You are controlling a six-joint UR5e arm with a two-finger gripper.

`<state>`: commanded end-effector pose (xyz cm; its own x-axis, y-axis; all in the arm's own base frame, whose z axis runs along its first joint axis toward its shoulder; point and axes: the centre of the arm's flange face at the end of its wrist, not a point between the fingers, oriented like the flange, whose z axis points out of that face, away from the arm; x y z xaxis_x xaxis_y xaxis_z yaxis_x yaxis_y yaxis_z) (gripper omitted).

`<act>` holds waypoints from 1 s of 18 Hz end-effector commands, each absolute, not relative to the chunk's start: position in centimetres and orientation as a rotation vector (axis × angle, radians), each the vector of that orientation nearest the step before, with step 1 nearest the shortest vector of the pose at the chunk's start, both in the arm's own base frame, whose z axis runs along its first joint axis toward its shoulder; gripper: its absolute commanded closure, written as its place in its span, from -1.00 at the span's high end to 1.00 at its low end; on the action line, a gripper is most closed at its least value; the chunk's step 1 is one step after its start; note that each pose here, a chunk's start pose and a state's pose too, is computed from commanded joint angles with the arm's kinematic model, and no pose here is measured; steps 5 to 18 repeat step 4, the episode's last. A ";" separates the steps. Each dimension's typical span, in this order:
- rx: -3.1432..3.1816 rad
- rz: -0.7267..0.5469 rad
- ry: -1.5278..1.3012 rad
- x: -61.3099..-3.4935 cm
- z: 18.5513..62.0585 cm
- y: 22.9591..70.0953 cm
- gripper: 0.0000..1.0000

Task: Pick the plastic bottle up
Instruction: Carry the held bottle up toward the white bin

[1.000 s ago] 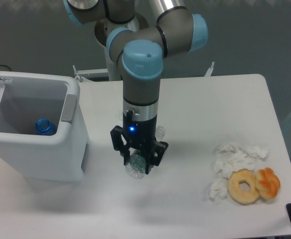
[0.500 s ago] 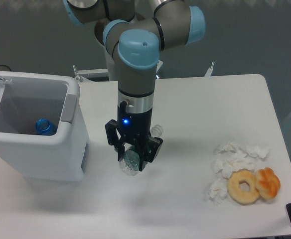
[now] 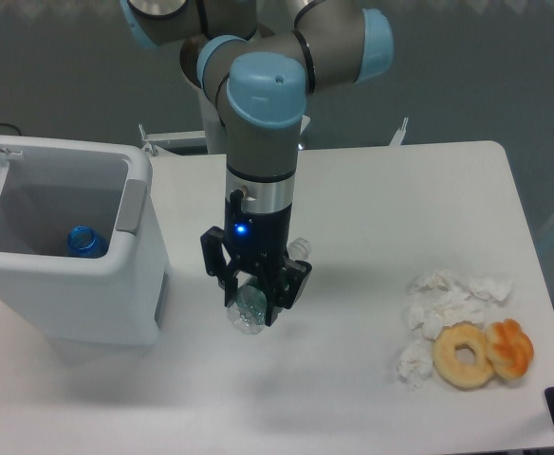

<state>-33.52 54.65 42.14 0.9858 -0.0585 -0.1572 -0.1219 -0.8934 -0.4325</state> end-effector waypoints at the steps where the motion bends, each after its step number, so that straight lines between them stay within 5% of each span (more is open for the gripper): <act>1: -2.674 0.189 0.127 -33.6 42.1 54.6 0.27; 18: -2.673 0.188 0.129 -33.5 42.1 54.6 0.27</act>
